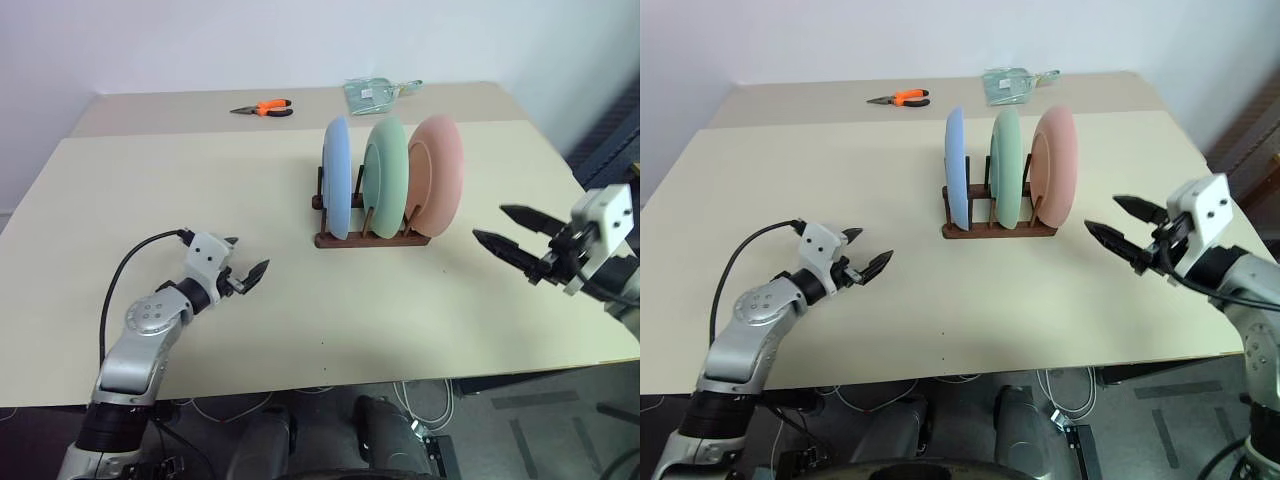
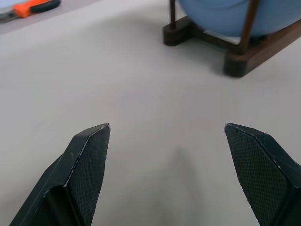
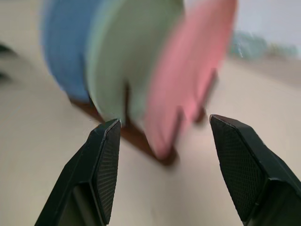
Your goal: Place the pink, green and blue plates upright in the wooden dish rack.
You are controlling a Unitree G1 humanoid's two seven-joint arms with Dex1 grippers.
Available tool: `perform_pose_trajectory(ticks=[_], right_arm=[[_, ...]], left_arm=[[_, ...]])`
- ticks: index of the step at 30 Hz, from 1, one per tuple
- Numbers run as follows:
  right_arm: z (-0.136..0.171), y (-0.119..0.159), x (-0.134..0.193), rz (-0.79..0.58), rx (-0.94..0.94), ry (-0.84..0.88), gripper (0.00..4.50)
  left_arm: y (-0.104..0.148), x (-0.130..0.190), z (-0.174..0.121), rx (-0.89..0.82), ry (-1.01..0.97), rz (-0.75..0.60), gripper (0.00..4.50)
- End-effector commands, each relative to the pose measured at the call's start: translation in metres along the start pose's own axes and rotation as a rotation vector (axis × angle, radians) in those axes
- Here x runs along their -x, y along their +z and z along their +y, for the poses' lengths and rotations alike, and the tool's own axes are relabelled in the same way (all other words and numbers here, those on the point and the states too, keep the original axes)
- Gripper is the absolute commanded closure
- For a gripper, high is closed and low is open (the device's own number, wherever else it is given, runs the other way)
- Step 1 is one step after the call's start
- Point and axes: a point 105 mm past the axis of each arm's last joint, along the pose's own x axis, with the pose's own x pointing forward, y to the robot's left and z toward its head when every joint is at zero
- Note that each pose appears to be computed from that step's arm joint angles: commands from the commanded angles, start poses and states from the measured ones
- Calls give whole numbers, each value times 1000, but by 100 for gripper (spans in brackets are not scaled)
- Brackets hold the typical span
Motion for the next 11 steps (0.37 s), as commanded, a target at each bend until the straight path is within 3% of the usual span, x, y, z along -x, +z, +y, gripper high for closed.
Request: perform_pose_trajectory(ticks=[1,11], right_arm=[[-8,-7,-2,-3,43,-28,146],[-16,-32,-26,19,53,-33,146]], left_arm=[[10,10,10,-34,35,-34,47],[3,25,6,-21,77,-8,47]])
